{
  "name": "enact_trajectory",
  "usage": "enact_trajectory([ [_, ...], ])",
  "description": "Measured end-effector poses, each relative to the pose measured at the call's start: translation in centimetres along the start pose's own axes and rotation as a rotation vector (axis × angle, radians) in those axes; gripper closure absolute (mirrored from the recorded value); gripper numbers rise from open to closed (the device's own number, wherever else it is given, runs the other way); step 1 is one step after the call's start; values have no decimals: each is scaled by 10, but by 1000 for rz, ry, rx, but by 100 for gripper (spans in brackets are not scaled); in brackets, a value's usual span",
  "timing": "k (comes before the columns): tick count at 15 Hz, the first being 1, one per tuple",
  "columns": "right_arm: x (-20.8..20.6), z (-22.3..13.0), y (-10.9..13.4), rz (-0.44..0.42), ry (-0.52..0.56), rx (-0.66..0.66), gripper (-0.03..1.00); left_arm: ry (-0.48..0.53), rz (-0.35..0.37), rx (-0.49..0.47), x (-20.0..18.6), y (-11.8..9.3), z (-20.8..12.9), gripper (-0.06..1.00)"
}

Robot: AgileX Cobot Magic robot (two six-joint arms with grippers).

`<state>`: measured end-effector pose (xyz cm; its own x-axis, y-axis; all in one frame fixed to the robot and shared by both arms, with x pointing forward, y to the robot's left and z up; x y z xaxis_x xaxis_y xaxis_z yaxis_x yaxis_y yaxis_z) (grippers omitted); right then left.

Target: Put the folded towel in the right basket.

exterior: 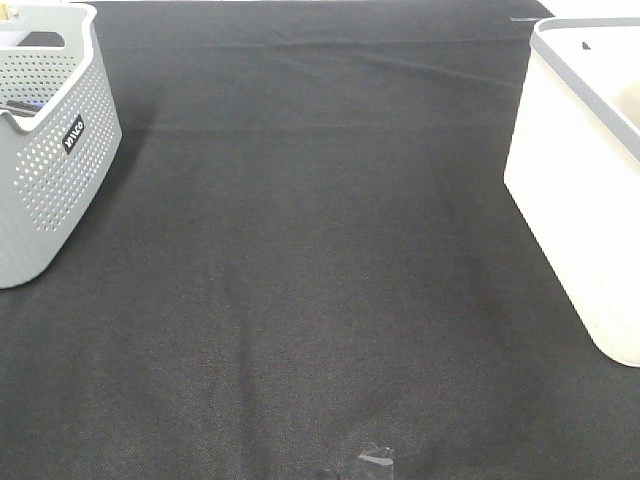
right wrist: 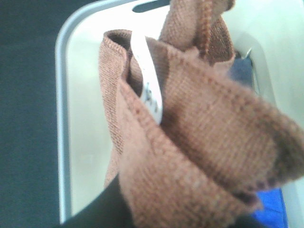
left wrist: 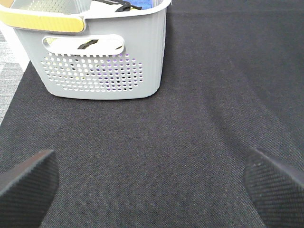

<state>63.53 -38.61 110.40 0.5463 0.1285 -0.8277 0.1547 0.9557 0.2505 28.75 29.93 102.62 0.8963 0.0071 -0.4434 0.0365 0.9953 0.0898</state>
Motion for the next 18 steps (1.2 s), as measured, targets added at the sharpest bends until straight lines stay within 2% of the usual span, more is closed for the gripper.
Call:
enact_trajectory([
  [5,41,-1,-24,-74,68,-3,80,0,0,0,0,0,0,-4],
  [6,46,0,-27,-78,66,-2,75,0,0,0,0,0,0,-4],
  [7,49,1,-28,-82,63,-2,59,0,0,0,0,0,0,-4],
  [9,51,3,-29,-84,55,-2,16,0,0,0,0,0,0,-4],
  [10,51,3,-29,-84,55,-2,5,0,0,0,0,0,0,-4],
  [12,51,3,-29,-84,54,-2,0,0,0,0,0,0,0,-4],
  [18,51,3,-29,-84,52,23,0,0,0,0,0,0,0,-4],
])
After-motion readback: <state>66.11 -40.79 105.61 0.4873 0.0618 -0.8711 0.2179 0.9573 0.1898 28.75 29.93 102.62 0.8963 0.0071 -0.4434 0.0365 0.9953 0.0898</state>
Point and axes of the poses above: a point on each arm's last joint axis where the gripper is mounted, x pointing out along that axis toward the gripper, y along the wrist's bending axis when the last joint is at zero, z = x × y, the point moved 6 cm from there along x, pointing out along that axis toward the gripper, and after that the axes turned 7 degrees about x, right-handed, at the moved point
